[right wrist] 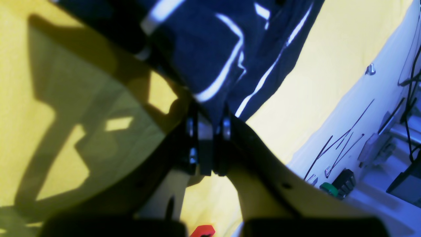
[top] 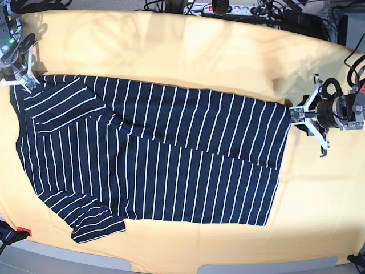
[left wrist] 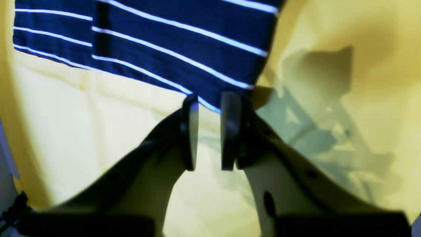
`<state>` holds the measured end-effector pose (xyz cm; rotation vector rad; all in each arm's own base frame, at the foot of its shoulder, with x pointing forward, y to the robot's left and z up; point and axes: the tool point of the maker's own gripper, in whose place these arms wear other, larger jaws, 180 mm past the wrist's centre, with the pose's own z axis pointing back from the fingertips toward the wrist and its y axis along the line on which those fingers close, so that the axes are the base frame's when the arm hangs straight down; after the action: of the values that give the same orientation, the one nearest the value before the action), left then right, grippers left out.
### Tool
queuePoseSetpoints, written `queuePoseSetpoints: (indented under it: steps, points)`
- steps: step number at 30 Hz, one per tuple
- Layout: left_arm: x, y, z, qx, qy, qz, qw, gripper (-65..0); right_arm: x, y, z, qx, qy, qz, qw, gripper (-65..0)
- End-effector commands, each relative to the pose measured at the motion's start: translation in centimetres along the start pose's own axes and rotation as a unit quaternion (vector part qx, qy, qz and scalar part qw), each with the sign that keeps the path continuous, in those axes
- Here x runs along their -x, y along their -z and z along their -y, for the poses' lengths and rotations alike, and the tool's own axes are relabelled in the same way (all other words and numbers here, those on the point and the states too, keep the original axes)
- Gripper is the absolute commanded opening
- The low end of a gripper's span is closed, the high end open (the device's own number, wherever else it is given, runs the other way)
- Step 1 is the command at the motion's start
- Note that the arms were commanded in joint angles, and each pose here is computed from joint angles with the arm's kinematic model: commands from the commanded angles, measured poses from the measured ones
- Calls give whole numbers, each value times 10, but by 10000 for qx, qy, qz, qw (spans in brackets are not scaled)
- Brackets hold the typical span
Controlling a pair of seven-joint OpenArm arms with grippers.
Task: Fold the T-shirt properly
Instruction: 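Regrasp the shirt edges with both grippers near the collar side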
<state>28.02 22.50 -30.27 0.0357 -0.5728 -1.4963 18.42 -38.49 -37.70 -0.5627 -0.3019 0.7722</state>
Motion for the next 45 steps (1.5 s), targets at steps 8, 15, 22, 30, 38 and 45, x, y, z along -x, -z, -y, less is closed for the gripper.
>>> queuePoseSetpoints:
  steps: [8, 15, 22, 30, 38, 45]
  points:
    - [5, -3, 2, 18, 45, -42, 10000, -253, 2, -2, 12, 160, -46, -51, 9998, -584]
    - [24, 17, 17, 190, 449, -76, 9988, -253, 1, -2, 13, 190, 96, -40, 9998, -541]
    - [20, 42, 19, 145, 348, -21, 9993, -253, 2, -2, 14, 211, 117, -41, 9997, -541]
    - [14, 42, -8, -129, 343, -3, 9993, -448, 1, -2, 14, 215, 118, -39, 9997, -541]
    - [4, 31, -26, -330, 352, -22, 9988, -650, 2, -2, 14, 214, 117, -42, 9997, -541]
    - [-4, 18, -37, -591, 546, -27, 9968, -650, 2, -2, 16, 279, 154, -65, 9995, -541]
